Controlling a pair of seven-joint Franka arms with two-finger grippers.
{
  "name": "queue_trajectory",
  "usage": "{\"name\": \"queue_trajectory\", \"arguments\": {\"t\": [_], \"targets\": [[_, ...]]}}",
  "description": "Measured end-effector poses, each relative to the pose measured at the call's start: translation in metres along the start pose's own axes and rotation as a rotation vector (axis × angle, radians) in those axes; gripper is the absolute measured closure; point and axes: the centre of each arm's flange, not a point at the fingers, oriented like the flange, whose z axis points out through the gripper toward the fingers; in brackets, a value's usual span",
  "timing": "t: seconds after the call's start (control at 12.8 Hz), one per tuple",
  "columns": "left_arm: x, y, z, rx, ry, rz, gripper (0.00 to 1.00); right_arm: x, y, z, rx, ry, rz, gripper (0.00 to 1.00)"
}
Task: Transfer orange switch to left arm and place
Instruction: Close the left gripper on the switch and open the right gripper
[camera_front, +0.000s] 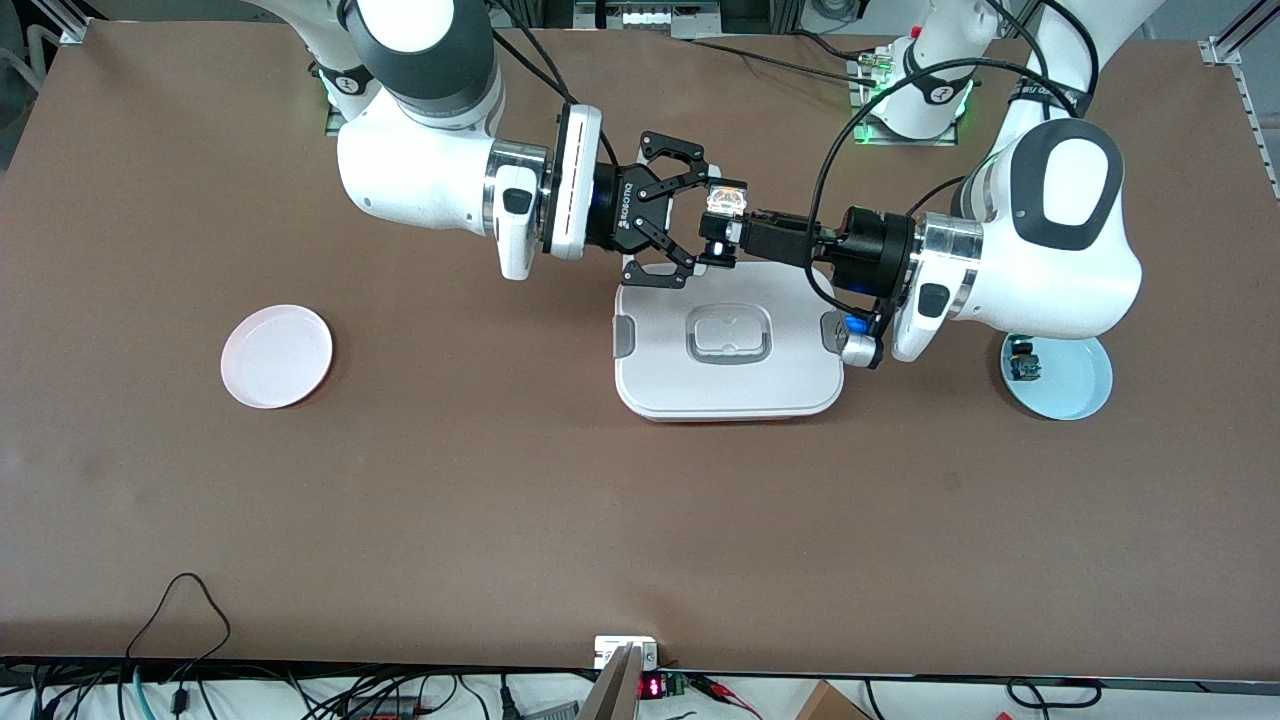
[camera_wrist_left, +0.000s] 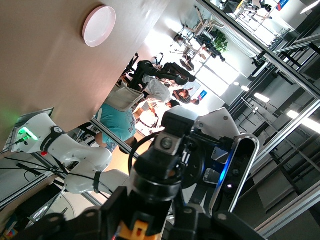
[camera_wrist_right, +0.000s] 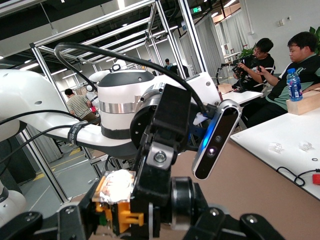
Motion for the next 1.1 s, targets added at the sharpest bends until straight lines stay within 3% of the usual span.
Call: {"name": "queue_trajectory", "arguments": {"t": [0.47,0.55,0.71,1.1], "targets": [[0.0,-0.001,-0.001,0.003,-0.008,0.009,0.61,-0.001,-0.001,0.002,0.003,0.003,-0.012,0.28],[0.0,-0.001,-0.001,0.002,-0.009,0.007,0.61,-0.002,-0.001,0.002,0.003,0.002,-0.02,0.24],[-0.002,0.0,-0.002,0.003,-0.017,0.007,0.62,-0.01,0.0,0.003,0.001,-0.009,-0.033,0.01],[-0.003,-0.001,-0.023,0.002,-0.031,0.005,0.62,-0.01,0.008,-0.008,-0.027,-0.009,-0.048,0.0]]}}
